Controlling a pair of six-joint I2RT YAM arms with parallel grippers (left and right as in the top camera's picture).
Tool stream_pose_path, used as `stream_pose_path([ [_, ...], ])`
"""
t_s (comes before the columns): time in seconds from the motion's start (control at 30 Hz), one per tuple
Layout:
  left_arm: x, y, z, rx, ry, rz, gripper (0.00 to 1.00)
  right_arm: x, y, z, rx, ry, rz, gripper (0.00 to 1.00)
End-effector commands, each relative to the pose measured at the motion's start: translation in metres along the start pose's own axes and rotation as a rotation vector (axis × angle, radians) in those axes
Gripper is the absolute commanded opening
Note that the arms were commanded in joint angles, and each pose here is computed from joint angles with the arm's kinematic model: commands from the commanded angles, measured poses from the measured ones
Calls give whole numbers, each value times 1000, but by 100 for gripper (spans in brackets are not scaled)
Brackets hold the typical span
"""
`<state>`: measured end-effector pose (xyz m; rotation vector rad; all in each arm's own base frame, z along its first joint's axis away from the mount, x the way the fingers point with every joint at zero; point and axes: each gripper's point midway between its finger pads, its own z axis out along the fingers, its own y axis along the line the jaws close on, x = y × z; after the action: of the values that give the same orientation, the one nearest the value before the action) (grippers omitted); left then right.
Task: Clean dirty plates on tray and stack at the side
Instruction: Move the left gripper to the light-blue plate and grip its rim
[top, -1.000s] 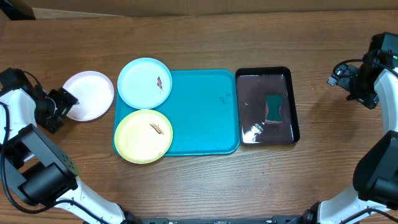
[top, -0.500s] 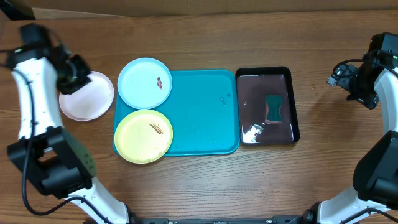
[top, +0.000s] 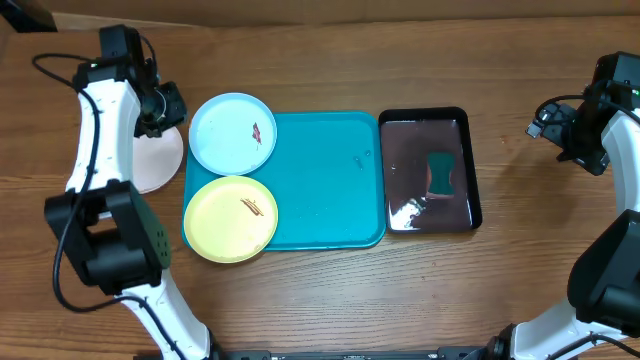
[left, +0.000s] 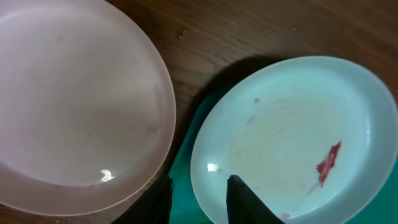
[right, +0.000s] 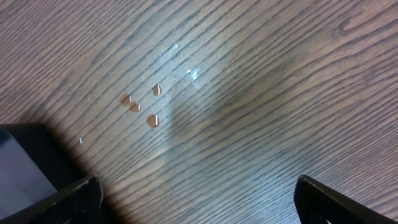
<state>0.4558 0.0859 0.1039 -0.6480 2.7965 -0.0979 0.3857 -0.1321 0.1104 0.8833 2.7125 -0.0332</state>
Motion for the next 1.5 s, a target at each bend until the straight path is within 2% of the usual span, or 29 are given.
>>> stream_pose_path([
  [0.0,15,1,32,-1,93,5,31,-5,0,-4,-3,-19,6,100],
  [0.2,35,2,51,-4,192,0,26,-5,0,-4,-3,-19,6,100],
  [0.37,39,-4,53,14,206,5,21,-5,0,-4,-3,-19,6,100],
  [0.7,38,-12,56,-76,169,73,24,-5,0,-4,-3,-19,6,100],
  [0.93,33,-4,56,-125,142,78,31,-5,0,-4,-3,-19,6,100],
  [1.47,33,0,57,-149,145,80,30,-5,0,-4,-3,-19,6,100],
])
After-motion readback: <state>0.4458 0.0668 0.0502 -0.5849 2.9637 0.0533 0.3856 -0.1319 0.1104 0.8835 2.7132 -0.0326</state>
